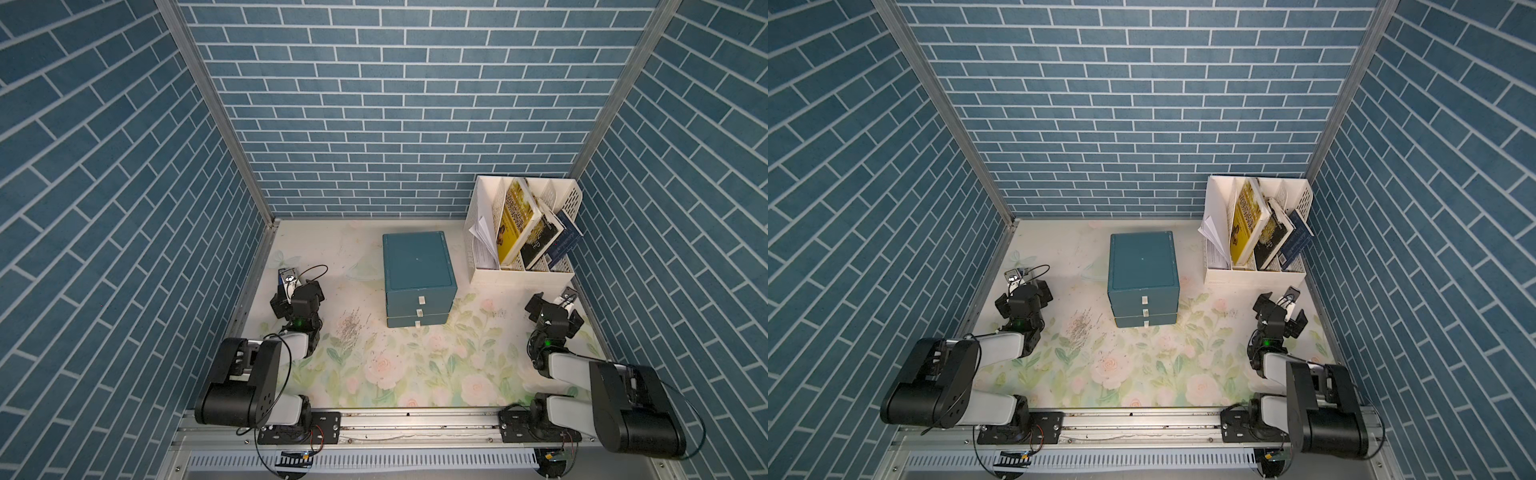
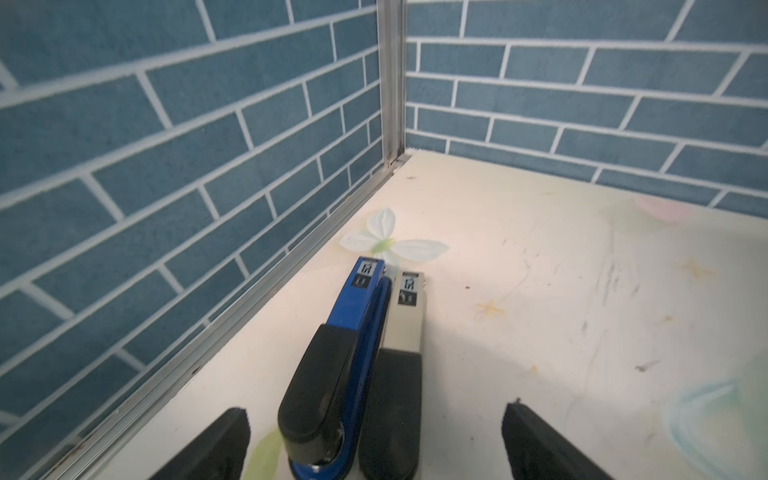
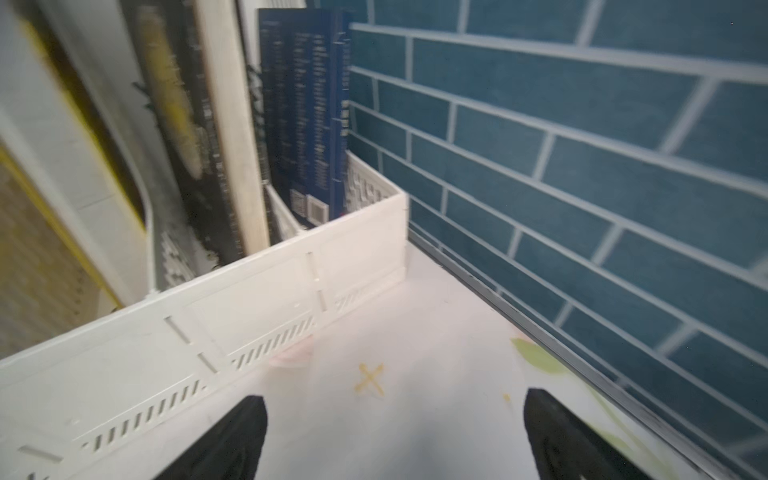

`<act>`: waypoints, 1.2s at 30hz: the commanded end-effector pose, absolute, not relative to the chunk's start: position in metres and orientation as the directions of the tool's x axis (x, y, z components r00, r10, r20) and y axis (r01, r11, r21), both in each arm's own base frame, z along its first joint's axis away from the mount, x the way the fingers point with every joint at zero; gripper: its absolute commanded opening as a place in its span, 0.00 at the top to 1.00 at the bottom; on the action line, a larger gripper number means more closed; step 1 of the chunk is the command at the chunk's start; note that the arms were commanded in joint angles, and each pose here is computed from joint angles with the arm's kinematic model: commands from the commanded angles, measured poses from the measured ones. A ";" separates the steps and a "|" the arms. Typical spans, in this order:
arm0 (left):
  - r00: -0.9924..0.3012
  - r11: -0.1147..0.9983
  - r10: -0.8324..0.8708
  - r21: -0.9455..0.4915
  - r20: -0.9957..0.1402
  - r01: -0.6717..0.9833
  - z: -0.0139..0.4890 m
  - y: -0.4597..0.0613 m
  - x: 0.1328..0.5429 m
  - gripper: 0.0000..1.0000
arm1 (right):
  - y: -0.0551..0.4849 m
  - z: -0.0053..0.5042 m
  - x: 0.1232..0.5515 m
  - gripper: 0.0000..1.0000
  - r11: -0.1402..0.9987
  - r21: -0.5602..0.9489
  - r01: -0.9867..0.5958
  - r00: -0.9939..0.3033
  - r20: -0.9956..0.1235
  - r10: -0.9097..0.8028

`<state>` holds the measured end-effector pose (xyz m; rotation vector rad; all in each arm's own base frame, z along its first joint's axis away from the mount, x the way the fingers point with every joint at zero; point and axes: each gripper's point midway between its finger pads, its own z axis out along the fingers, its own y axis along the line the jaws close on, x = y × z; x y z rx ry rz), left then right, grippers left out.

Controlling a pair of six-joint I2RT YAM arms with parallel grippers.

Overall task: Place the plugs into the drawer by color
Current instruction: Reset both arms

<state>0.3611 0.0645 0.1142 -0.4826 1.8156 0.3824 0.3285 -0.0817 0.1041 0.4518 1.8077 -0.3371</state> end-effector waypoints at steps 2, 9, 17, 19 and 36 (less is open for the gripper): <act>-0.104 0.898 -0.085 -0.031 -0.991 -0.439 0.138 0.057 0.369 0.01 | -0.029 0.132 0.373 0.00 0.991 -0.064 0.117 -0.210 -0.977 -0.039; -0.068 0.960 -0.042 -0.021 -0.997 -0.280 0.135 0.033 0.362 0.00 | 0.001 0.131 0.371 0.00 0.998 -0.066 0.026 -0.087 -0.994 -0.063; -0.088 0.960 -0.042 -0.016 -0.995 -0.279 0.132 0.033 0.363 0.00 | -0.001 0.127 0.370 0.00 0.997 -0.068 0.048 -0.117 -0.991 -0.062; -0.088 0.960 -0.041 -0.015 -0.995 -0.278 0.132 0.033 0.363 0.00 | 0.001 0.126 0.372 0.00 0.996 -0.080 0.040 -0.123 -0.990 -0.075; -0.084 0.960 -0.041 -0.016 -0.996 -0.280 0.133 0.033 0.362 0.00 | 0.002 0.126 0.373 0.00 0.996 -0.083 0.038 -0.124 -0.989 -0.078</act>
